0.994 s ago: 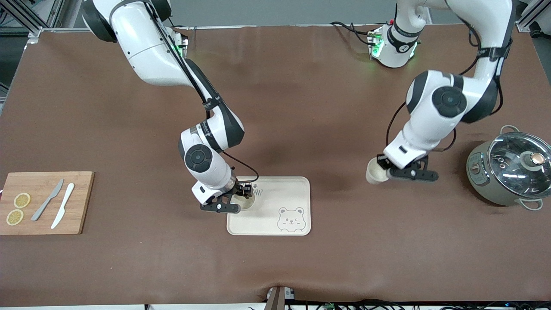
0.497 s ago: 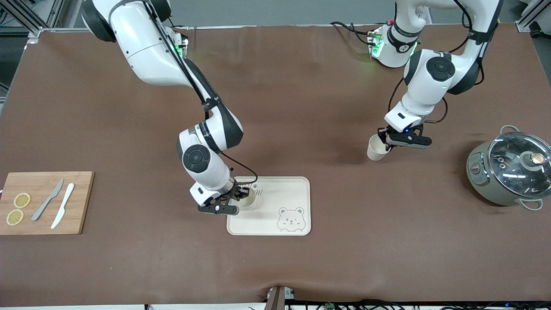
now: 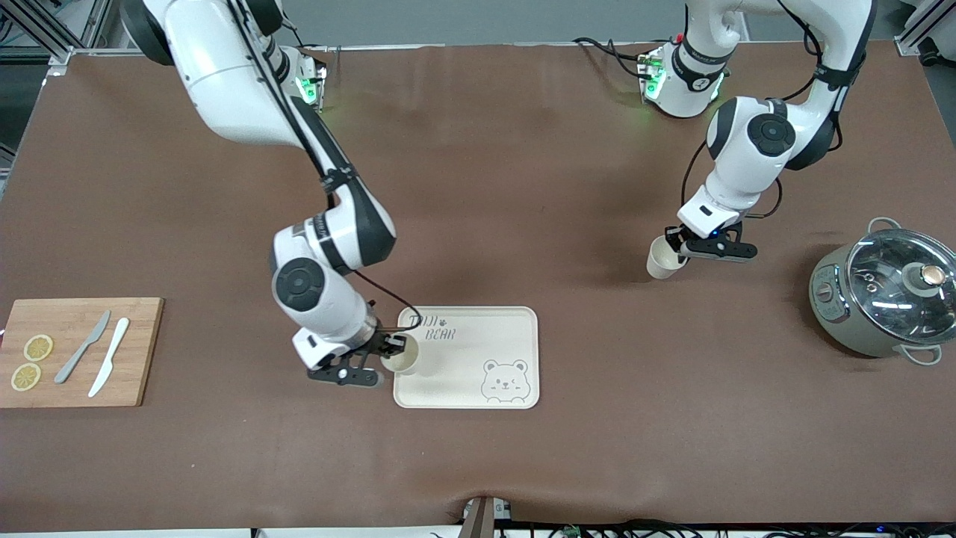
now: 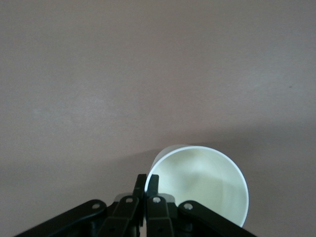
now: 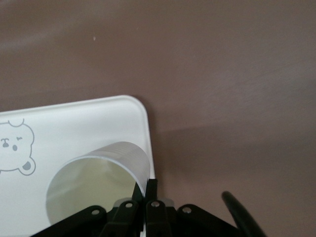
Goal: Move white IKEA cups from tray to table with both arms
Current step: 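Lift the second cup off the tray and carry it toward the cutting board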
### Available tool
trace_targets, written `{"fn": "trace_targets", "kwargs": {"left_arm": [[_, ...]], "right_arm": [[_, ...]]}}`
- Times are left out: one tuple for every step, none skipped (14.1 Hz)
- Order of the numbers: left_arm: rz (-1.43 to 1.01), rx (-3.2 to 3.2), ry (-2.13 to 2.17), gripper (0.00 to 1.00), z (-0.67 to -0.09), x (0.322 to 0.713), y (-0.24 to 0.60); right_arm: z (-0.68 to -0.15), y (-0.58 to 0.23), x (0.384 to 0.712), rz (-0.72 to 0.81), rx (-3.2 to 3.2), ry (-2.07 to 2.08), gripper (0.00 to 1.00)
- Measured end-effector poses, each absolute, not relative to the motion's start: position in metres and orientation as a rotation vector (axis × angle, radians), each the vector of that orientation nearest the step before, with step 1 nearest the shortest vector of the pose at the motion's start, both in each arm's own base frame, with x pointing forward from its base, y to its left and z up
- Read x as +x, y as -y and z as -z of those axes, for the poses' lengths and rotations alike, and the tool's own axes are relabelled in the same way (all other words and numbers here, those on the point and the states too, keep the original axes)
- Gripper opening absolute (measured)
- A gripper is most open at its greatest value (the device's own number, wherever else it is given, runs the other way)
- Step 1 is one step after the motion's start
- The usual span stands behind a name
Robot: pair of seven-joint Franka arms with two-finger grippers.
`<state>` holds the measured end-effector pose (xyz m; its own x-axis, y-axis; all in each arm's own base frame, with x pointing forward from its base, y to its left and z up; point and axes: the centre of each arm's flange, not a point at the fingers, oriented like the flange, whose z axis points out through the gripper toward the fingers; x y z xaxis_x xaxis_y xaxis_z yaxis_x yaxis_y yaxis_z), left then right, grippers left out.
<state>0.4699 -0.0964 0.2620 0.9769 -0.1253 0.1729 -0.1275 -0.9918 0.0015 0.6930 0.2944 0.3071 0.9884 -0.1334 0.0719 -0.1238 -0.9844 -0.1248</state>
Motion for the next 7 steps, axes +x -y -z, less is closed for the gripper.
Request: {"fn": "trace_targets", "kwargs": {"left_arm": [[-0.257, 3.108, 0.188, 0.03, -0.257, 0.471, 0.094], [-0.244, 3.103, 0.187, 0.03, -0.253, 0.473, 0.093], [-0.23, 3.098, 0.19, 0.03, -0.248, 0.475, 0.092], [-0.221, 3.095, 0.198, 0.03, -0.244, 0.477, 0.092], [-0.215, 3.093, 0.207, 0.03, -0.241, 0.478, 0.092], [-0.212, 3.09, 0.214, 0.03, -0.239, 0.48, 0.091], [-0.209, 3.089, 0.22, 0.03, -0.238, 0.48, 0.091]], "right_arm": [[-0.322, -0.277, 0.698, 0.121, -3.013, -0.199, 0.03], [-0.336, -0.258, 0.703, 0.124, -3.014, -0.195, 0.03], [-0.348, -0.238, 0.708, 0.13, -3.016, -0.179, 0.03], [-0.356, -0.218, 0.713, 0.132, -3.02, -0.158, 0.03], [-0.36, -0.201, 0.716, 0.126, -3.025, -0.137, 0.03], [-0.361, -0.185, 0.719, 0.118, -3.031, -0.115, 0.03], [-0.36, -0.171, 0.722, 0.11, -3.036, -0.089, 0.03]]}}
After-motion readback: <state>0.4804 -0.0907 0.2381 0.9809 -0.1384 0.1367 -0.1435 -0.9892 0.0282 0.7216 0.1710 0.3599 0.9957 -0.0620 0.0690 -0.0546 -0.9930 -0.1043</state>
